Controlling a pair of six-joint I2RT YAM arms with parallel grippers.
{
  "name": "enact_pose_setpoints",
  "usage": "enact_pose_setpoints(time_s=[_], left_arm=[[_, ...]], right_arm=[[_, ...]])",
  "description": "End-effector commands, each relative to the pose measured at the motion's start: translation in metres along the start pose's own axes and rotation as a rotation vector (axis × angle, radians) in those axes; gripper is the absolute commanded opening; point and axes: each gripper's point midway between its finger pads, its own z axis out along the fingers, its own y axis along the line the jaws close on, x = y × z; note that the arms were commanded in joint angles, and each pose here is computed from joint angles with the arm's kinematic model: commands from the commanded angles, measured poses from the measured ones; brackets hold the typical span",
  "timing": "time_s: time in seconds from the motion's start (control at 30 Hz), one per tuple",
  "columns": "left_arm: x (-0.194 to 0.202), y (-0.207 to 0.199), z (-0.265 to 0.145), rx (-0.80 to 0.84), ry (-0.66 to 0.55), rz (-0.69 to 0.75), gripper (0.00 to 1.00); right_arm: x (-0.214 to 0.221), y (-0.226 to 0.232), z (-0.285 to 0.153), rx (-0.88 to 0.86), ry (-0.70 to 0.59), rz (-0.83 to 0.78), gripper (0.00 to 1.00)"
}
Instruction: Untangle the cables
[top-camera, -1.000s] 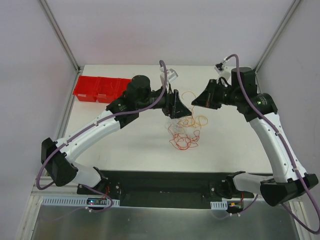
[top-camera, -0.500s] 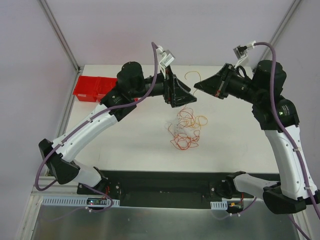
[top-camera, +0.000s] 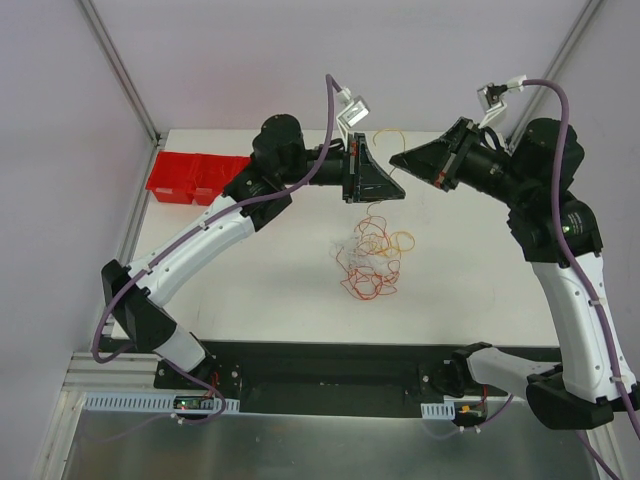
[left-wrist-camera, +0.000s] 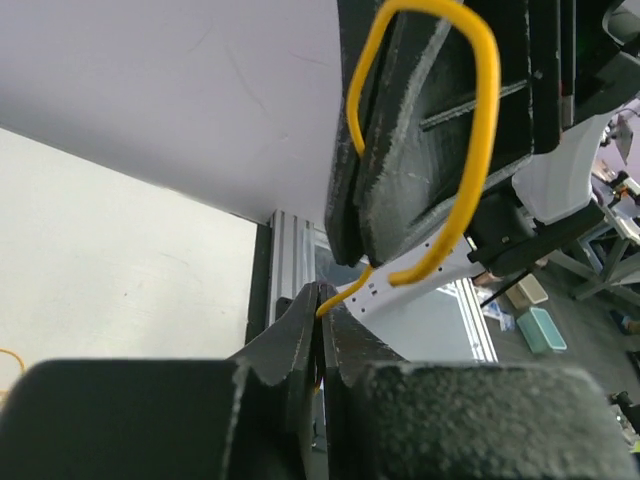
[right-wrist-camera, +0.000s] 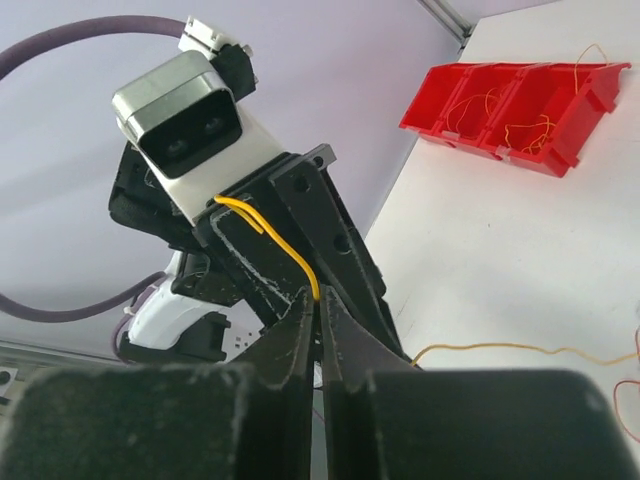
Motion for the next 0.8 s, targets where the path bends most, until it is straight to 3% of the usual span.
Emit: enact_pose_setpoints(time_s=[0.0,0.07,0.13,0.3,0.4,0.63,0.77], left_arm=[[-0.031,-0.032,-0.009,0.042,-0.061,0.107,0.0],[-0.042,-0.038,-0.011,0.029,-0.092,0.128,0.0],[-0.051,-0.042,-0.014,0.007,-0.119,0.135,0.0],[-0.078,-0.041,-0.028,-0.093,-0.212,0.089,0.0],[-0.09,-0.043,-0.034,-0.13,-0.249,0.063,0.0],[-0.114,-0.056,-0.047,-0.094,-0.291,-0.025,0.0],[-0.126,-0.072,-0.048,-0.049,-0.309,0.002,0.0]], right_arm=[[-0.01,0.018,-0.009,-0.042,-0.054,-0.069,0.16],[-0.006,0.008,-0.01,-0.022,-0.048,-0.097,0.44],[-0.001,-0.004,-0.012,0.003,-0.046,-0.107,0.61],[0.018,-0.063,-0.019,0.161,-0.084,-0.194,0.8],[0.036,-0.087,-0.02,0.176,-0.066,-0.261,0.83],[0.083,-0.117,0.009,0.152,0.126,-0.376,0.83],[0.099,-0.124,0.032,0.116,0.135,-0.464,0.81]])
